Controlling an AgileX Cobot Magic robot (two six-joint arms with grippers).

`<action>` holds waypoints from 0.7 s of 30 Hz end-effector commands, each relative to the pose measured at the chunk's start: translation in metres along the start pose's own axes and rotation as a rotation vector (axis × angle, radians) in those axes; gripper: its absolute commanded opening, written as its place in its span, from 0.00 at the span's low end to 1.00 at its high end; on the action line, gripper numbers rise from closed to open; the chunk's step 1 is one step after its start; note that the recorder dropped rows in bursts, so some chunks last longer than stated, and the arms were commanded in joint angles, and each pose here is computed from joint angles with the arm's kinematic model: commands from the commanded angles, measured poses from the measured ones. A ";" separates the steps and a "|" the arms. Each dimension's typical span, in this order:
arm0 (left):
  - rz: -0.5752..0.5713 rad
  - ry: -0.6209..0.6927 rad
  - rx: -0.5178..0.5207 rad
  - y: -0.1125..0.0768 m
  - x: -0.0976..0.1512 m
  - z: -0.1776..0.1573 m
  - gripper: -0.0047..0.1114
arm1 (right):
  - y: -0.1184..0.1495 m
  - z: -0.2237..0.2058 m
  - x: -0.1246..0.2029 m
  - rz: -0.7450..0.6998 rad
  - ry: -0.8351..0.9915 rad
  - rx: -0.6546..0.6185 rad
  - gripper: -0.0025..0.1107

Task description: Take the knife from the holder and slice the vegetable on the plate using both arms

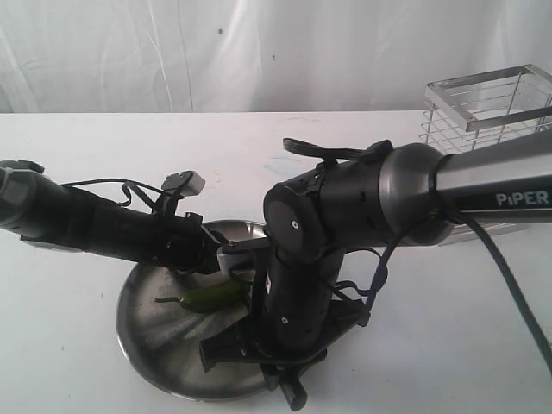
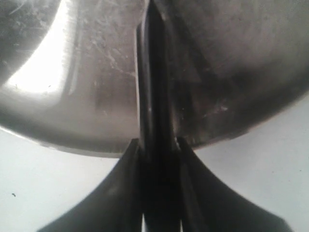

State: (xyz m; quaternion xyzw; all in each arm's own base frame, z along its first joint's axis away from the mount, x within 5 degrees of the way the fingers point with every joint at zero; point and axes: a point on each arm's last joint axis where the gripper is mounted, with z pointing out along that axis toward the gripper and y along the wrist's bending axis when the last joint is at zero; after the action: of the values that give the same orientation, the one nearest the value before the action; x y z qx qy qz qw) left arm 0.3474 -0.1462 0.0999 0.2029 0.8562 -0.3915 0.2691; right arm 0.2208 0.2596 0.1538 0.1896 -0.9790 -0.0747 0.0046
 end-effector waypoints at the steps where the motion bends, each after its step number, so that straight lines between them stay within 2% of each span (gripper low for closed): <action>1: 0.034 0.149 -0.092 0.017 0.029 0.007 0.04 | -0.002 0.007 -0.001 0.000 0.013 0.016 0.02; 4: 0.035 0.140 -0.069 0.015 0.026 0.008 0.04 | -0.002 0.007 -0.001 0.000 0.015 0.017 0.02; 9: 0.083 0.049 0.010 -0.004 -0.002 -0.003 0.04 | -0.002 0.007 -0.001 0.000 0.015 0.017 0.02; 12: 0.120 0.021 0.014 -0.014 -0.012 -0.013 0.04 | -0.002 0.007 -0.001 0.000 0.015 0.017 0.02; 15: 0.138 0.045 0.029 -0.018 -0.012 -0.016 0.04 | -0.002 0.007 -0.001 0.002 0.016 0.015 0.02; 21: 0.105 0.106 0.022 -0.017 0.002 -0.016 0.04 | -0.002 0.007 -0.001 0.002 0.016 0.015 0.02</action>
State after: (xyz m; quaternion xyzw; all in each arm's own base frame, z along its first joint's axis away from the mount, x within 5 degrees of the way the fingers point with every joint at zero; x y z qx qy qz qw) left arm 0.3413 -0.1447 0.1221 0.2631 0.8491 -0.3748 0.2633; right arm 0.2208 0.2604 0.1539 0.1886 -0.9790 -0.0766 0.0076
